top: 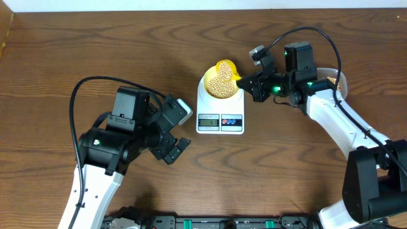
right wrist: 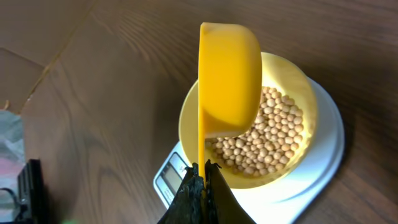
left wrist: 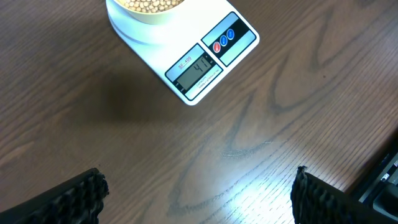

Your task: Scoop item into bowl and weigh 50g on scale

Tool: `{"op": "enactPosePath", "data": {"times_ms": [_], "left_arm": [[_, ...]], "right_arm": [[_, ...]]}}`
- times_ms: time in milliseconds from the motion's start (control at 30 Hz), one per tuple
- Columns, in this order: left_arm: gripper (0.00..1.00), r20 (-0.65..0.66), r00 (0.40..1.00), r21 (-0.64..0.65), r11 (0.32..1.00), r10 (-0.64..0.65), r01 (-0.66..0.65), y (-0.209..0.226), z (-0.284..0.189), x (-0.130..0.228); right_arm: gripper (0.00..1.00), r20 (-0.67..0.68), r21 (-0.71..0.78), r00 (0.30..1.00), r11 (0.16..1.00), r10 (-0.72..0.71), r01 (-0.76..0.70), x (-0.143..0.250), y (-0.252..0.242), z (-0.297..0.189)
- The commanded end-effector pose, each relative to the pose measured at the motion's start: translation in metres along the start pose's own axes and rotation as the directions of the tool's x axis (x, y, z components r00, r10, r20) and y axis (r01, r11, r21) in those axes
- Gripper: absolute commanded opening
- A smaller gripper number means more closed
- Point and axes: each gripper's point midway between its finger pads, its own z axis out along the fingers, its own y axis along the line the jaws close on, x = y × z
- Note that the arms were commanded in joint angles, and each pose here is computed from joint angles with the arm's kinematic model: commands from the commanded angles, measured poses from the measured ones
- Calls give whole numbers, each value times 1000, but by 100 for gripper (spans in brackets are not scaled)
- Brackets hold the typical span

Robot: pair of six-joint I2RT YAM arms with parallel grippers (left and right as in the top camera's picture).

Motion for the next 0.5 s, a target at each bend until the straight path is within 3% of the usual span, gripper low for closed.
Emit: {"op": "enactPosePath", "data": {"times_ms": [0, 467], "left_arm": [[97, 13, 1000, 1, 1000, 10, -10, 0, -3, -3], [97, 13, 1000, 1, 1000, 10, -10, 0, -3, -3]], "right_arm": [[1, 2, -51, 1000, 998, 21, -21, 0, 6, -2], [1, -3, 59, 1000, 998, -23, 23, 0, -11, -1]]}}
